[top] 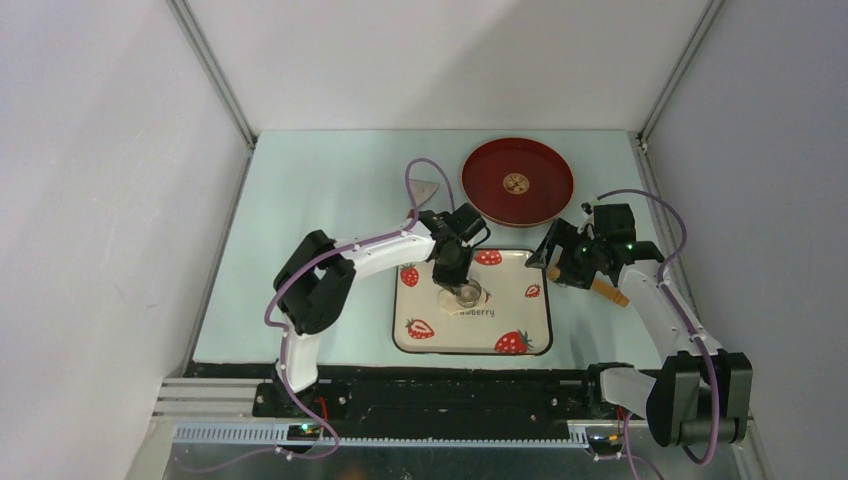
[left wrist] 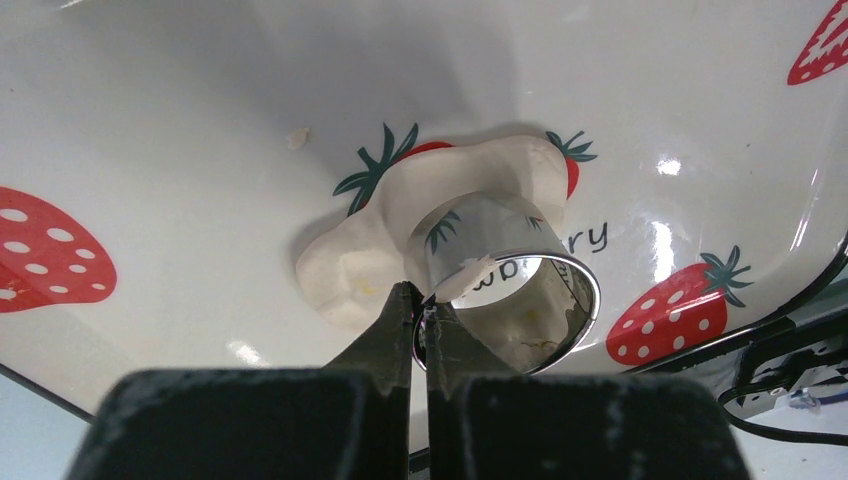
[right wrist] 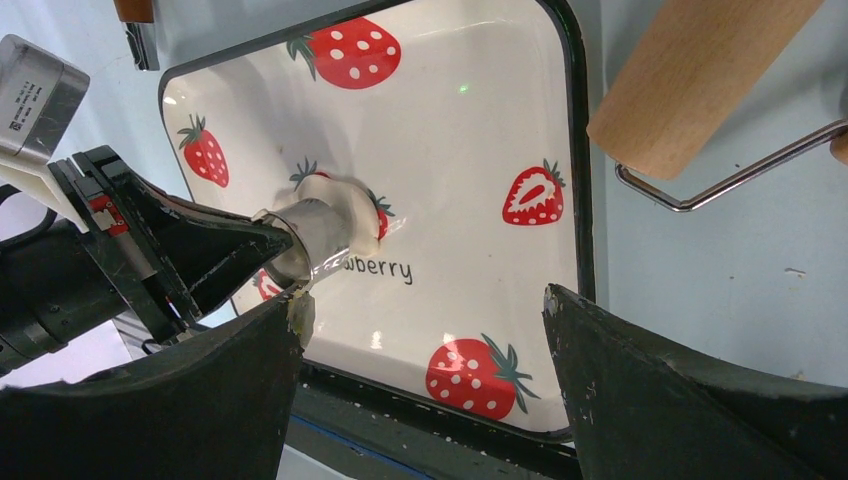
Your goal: Roll out the dumpling wrappers from the dough
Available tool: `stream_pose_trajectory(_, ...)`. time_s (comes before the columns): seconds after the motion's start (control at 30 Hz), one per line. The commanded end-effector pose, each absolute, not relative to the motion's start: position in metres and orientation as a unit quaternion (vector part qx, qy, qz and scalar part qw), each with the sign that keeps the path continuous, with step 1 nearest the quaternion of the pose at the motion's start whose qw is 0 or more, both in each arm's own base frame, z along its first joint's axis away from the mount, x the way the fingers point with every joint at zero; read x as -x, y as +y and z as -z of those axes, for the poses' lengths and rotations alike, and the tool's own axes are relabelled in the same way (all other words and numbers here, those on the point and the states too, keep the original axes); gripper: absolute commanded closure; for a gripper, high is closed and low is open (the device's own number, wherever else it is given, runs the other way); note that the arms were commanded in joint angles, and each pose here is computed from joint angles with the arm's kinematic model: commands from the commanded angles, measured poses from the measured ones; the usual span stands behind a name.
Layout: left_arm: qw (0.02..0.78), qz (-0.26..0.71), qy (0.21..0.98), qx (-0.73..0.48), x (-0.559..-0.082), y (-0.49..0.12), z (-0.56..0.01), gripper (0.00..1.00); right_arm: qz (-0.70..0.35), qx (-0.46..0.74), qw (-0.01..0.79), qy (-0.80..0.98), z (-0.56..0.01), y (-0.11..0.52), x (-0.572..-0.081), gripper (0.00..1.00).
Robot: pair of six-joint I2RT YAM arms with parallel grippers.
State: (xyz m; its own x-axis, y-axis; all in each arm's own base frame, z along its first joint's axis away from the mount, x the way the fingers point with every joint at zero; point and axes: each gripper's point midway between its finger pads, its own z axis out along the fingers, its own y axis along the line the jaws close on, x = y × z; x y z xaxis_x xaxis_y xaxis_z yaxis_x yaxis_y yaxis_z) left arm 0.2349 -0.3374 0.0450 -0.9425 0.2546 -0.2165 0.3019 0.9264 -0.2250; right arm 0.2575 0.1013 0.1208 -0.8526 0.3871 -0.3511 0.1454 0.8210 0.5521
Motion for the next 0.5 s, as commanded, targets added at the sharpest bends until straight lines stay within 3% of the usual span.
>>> stream_pose_trajectory(0.0,0.103,0.144,0.973,-0.150,-0.242,-0.348,-0.055,1.00,-0.270,-0.128,0.248,0.922,-0.135,0.105,-0.266,0.10)
stream_pose_trajectory(0.47,0.096,0.129,0.975,-0.150,-0.242,-0.344,-0.043,1.00,-0.268,-0.123,0.243,0.924,-0.133,0.106,-0.264,0.09)
